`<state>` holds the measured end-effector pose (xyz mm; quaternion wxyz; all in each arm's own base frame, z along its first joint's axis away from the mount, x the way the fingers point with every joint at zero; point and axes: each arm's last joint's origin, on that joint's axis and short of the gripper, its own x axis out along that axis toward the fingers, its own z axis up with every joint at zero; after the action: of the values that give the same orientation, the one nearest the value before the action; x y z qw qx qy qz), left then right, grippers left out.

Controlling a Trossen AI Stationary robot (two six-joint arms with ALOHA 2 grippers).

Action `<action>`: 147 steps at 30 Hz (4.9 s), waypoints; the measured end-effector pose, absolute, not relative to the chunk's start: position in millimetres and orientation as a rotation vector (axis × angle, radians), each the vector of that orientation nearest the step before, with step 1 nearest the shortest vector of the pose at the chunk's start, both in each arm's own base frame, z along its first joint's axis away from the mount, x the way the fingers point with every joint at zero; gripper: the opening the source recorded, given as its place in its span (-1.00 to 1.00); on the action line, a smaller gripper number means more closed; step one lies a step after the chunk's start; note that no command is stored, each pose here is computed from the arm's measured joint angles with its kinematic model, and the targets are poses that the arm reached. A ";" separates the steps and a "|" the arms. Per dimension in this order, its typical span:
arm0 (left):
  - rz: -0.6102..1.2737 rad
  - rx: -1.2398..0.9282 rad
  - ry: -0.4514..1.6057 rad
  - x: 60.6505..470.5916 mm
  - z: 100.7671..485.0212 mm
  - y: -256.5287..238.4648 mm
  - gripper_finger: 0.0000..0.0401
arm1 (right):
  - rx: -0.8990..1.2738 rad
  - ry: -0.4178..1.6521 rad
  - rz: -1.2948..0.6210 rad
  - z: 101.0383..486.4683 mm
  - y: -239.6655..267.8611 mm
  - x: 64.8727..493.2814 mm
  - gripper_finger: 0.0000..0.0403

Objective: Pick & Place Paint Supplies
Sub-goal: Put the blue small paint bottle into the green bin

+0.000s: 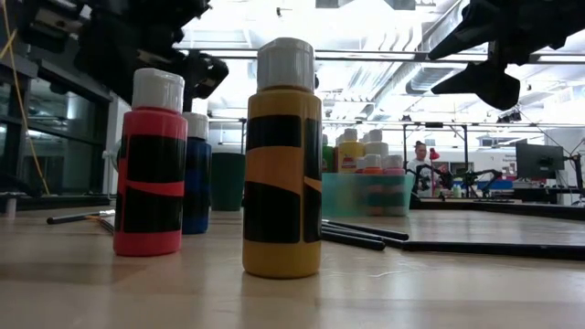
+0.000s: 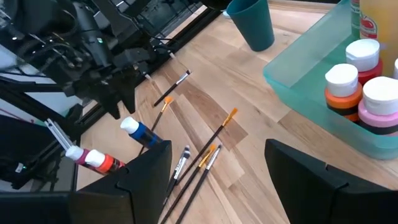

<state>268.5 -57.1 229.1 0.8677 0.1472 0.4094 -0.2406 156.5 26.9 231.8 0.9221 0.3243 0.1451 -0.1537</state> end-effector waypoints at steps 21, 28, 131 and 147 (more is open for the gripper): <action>-0.486 0.308 0.826 286.3 215.2 -60.3 0.36 | 0.664 0.308 -0.324 230.6 26.8 156.0 0.25; -0.509 0.300 0.819 289.6 211.7 -61.6 0.36 | 0.664 0.308 -0.324 230.6 26.7 156.0 0.25; 0.150 0.119 0.899 468.1 221.9 107.1 -0.01 | 0.663 0.317 -0.320 230.1 26.9 155.8 0.25; 0.086 0.204 0.970 434.0 271.3 96.0 0.20 | 0.662 0.318 -0.320 230.0 26.9 155.8 0.25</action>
<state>434.0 96.0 271.3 0.8787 0.0978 0.4654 0.0413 155.8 26.9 230.0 0.9208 0.3223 0.1549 -0.1557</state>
